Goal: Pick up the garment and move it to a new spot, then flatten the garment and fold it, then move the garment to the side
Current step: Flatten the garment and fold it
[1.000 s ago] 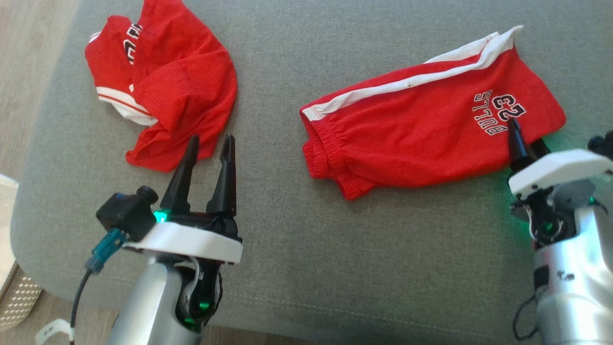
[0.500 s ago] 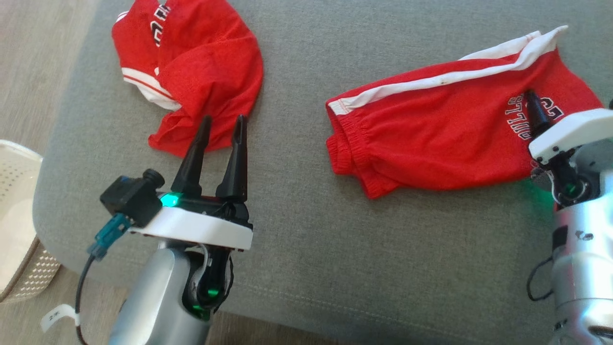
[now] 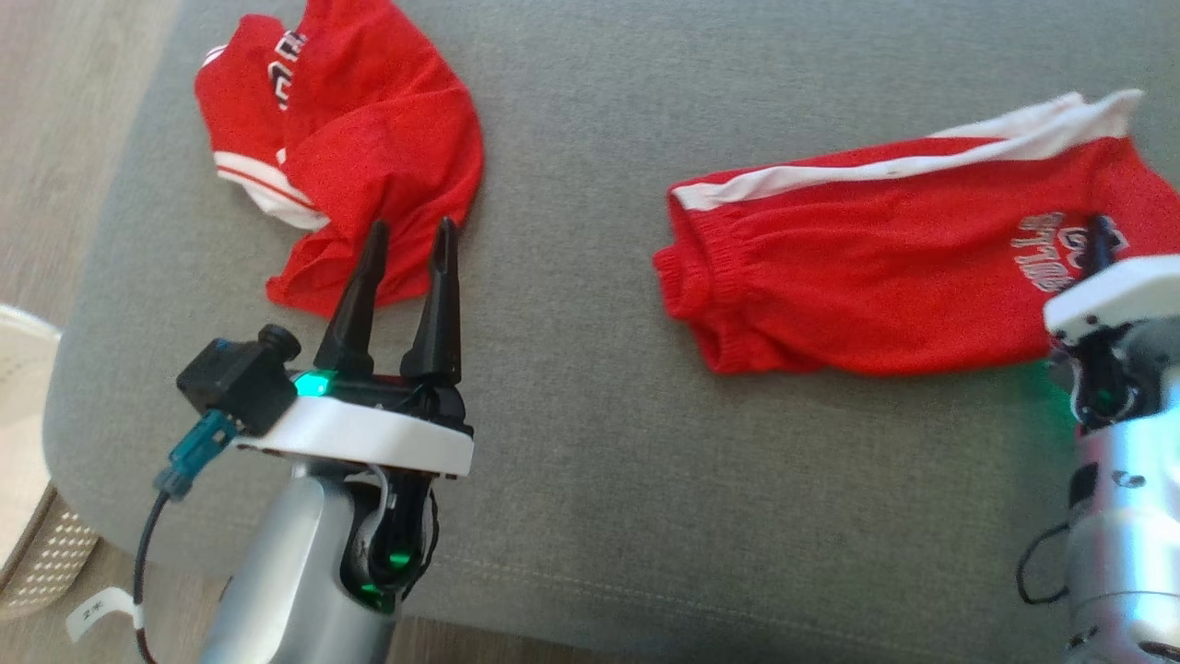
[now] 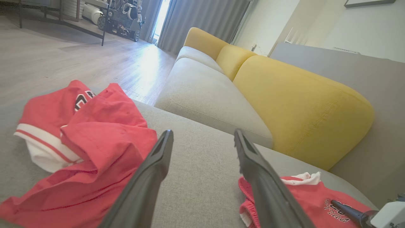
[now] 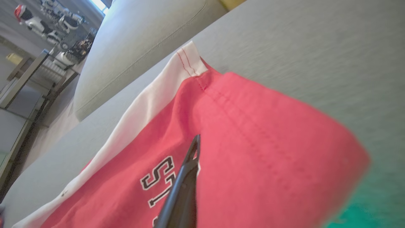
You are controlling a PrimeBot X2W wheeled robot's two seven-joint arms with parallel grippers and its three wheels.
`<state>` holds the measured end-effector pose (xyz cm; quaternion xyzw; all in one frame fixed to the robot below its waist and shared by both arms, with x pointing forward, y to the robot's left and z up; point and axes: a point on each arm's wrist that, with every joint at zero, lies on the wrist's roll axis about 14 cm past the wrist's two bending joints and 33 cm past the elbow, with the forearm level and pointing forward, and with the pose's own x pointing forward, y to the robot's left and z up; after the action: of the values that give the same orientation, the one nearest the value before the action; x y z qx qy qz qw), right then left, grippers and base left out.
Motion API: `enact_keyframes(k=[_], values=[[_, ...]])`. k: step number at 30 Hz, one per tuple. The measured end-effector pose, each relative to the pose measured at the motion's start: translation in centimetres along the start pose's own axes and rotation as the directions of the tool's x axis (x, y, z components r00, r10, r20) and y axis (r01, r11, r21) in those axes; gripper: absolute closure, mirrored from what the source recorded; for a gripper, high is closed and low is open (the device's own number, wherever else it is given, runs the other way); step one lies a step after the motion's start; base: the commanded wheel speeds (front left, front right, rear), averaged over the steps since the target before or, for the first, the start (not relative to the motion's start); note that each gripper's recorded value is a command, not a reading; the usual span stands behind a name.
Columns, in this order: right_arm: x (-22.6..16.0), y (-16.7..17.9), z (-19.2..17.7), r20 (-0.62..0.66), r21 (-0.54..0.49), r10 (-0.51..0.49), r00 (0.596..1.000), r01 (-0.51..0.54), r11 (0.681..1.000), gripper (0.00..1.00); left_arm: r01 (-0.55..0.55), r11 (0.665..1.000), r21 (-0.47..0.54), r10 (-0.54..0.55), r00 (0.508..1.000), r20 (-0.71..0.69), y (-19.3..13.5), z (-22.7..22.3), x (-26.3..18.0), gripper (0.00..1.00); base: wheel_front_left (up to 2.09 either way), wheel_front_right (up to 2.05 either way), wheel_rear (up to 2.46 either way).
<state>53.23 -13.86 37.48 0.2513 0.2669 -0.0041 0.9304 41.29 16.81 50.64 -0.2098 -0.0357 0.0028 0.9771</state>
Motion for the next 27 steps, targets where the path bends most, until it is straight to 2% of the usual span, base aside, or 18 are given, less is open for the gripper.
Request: enact_keyframes(k=[5, 10, 13, 16, 20, 27], values=[[-1.8, -4.1, 2.5, 0.123, 0.016, -0.108, 0.987, 0.107, 0.994, 1.00, 0.033, 0.999, -0.001, -0.033, 0.999, -0.001, -1.1, -0.1, 0.2, 0.00, 0.00, 0.00, 0.00], [-4.6, -8.1, 5.5, 0.241, 0.027, -0.221, 0.945, 0.221, 0.975, 1.00, 0.059, 0.998, -0.002, -0.059, 0.998, -0.002, -2.0, -0.2, 0.0, 0.00, 0.00, 0.00, 0.00], [-6.9, -11.1, 5.6, 0.265, 0.029, -0.299, 0.917, 0.302, 0.953, 1.00, 0.086, 0.996, -0.002, -0.086, 0.996, 0.001, -2.8, -0.1, 0.0, 0.00, 0.00, 0.00, 0.00], [-8.1, -12.4, 4.9, 0.255, 0.037, -0.332, 0.908, 0.333, 0.942, 1.00, 0.102, 0.995, -0.008, -0.102, 0.995, 0.001, -3.3, -0.1, 0.1, 0.00, 0.00, 0.00, 0.00], [-7.8, -10.9, 4.8, 0.278, 0.010, -0.285, 0.917, 0.294, 0.956, 1.00, 0.113, 0.994, -0.008, -0.114, 0.993, -0.018, -3.7, -0.8, -0.2, 0.00, 0.00, 0.00, 0.00], [-6.6, -3.7, 5.9, 0.369, -0.120, -0.055, 0.928, 0.107, 0.987, 1.00, 0.124, 0.992, -0.008, -0.125, 0.992, -0.022, -3.9, -0.9, -0.3, 0.00, 0.00, 0.00, 0.00]])
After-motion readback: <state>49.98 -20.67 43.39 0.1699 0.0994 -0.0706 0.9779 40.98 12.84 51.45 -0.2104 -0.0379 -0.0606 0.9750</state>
